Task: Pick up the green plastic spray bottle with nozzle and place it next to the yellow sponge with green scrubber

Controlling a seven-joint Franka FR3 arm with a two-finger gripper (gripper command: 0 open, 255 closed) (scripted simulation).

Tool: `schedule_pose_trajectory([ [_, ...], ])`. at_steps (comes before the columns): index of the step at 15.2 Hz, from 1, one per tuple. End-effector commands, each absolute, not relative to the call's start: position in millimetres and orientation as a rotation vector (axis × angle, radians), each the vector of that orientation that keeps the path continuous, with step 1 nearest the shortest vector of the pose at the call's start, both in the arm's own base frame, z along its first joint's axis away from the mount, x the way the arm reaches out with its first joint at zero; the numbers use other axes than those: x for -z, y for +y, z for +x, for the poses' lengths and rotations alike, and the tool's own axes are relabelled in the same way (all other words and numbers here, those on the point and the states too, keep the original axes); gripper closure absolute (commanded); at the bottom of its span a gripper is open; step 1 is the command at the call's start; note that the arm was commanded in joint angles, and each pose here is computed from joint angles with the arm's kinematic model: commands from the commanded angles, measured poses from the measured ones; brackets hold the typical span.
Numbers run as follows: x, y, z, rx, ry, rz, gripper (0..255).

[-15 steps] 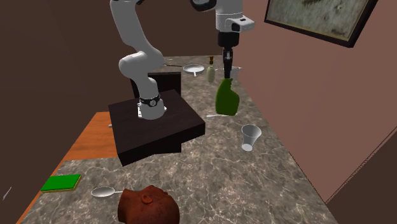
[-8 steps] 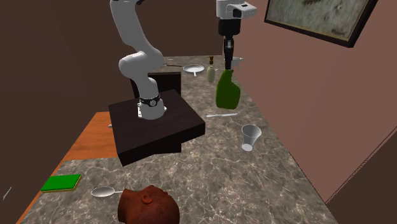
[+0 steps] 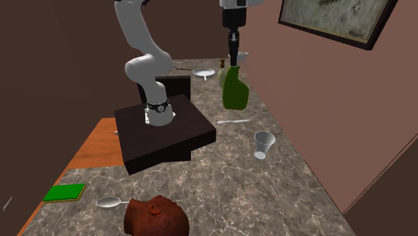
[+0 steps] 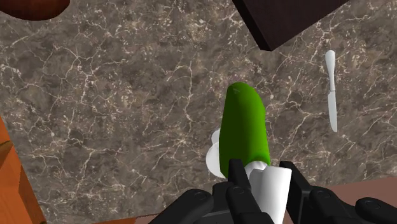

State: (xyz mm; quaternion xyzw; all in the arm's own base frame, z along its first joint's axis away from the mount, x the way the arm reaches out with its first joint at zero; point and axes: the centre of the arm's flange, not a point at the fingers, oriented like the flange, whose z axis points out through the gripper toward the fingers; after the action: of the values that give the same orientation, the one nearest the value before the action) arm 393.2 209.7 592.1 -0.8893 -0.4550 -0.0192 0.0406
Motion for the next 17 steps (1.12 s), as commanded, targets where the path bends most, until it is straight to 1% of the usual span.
schedule_pose_trajectory([
  [1,-593.5,187.2,383.0,0.059,-1.395,-2.723,255],
  [17,-594.1,-11.0,310.3,0.059,-1.395,-2.723,255],
])
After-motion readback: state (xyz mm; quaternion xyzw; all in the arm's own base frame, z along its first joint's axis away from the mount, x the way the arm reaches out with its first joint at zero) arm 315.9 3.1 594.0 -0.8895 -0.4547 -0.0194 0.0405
